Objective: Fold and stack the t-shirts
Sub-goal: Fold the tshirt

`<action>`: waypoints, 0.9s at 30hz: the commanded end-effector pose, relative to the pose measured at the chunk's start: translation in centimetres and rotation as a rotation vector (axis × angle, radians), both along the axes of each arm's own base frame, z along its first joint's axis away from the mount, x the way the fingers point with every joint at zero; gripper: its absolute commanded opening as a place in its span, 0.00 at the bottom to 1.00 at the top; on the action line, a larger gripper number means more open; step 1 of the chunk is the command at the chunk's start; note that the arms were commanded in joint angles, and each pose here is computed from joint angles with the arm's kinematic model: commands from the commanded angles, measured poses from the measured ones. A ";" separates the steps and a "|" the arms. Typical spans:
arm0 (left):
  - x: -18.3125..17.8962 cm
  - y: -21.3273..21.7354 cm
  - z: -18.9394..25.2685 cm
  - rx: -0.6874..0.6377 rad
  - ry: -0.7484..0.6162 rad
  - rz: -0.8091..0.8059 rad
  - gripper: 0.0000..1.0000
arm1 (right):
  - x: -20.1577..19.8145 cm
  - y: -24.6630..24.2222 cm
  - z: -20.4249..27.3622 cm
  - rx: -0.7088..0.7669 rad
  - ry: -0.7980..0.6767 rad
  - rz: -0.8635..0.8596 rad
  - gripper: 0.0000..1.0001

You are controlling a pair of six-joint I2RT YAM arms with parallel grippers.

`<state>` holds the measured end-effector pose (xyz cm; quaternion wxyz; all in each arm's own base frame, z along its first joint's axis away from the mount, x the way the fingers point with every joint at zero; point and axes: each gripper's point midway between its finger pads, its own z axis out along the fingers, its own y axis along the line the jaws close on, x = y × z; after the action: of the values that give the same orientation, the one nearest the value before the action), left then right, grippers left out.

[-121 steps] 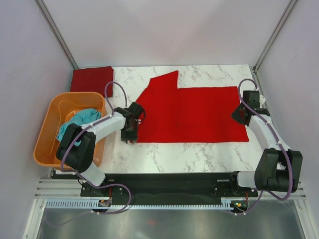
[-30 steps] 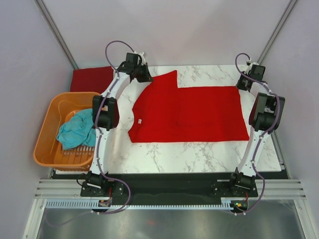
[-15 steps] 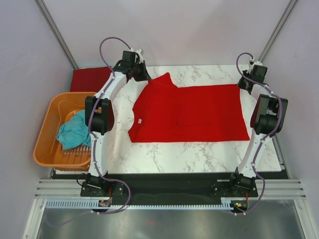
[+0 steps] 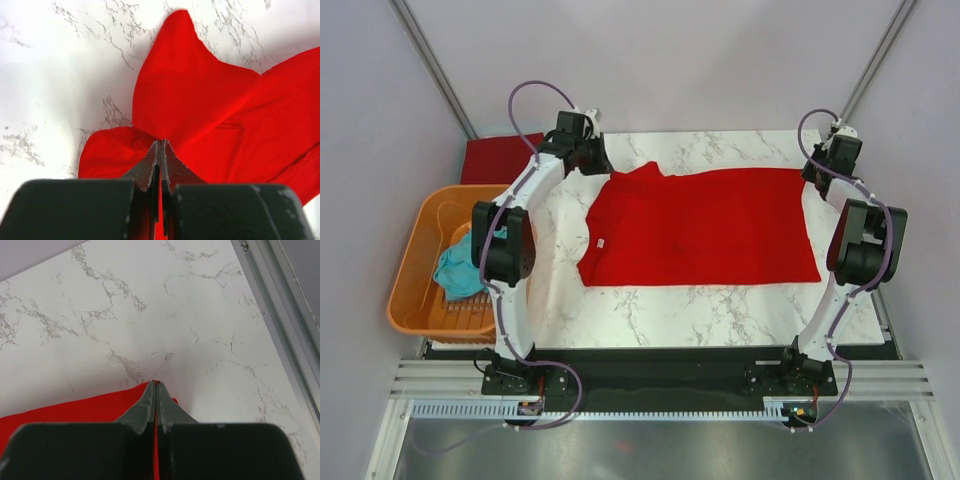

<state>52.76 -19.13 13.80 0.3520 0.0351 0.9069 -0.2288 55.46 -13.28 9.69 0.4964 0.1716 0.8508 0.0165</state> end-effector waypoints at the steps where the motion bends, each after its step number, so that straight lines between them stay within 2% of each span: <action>1: -0.4 0.5 4.7 0.019 -0.137 -0.013 0.02 | -0.3 -0.4 3.8 -0.016 -0.097 -0.038 0.00; 5: -2.5 0.9 5.3 0.020 -0.141 -0.018 0.02 | -1.6 0.0 3.5 0.008 -0.081 -0.054 0.00; 6: -3.4 1.1 4.0 0.030 -0.111 -0.019 0.02 | -1.9 0.0 3.9 0.009 -0.084 -0.062 0.00; 10: -5.5 1.1 3.5 0.018 -0.098 -0.035 0.02 | -4.0 0.6 2.9 0.031 -0.049 -0.076 0.00; 17: -9.4 0.8 0.8 0.057 -0.039 -0.072 0.02 | -7.9 -0.7 1.5 0.027 0.048 -0.228 0.00; 27: -12.2 1.6 -2.8 0.132 0.036 -0.051 0.02 | -11.3 -0.2 -0.9 0.056 0.111 -0.290 0.00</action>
<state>40.44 -18.42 10.21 0.2983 0.0658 0.9304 -0.2025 44.97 -12.94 7.69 0.4313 0.2821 0.8565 -0.0286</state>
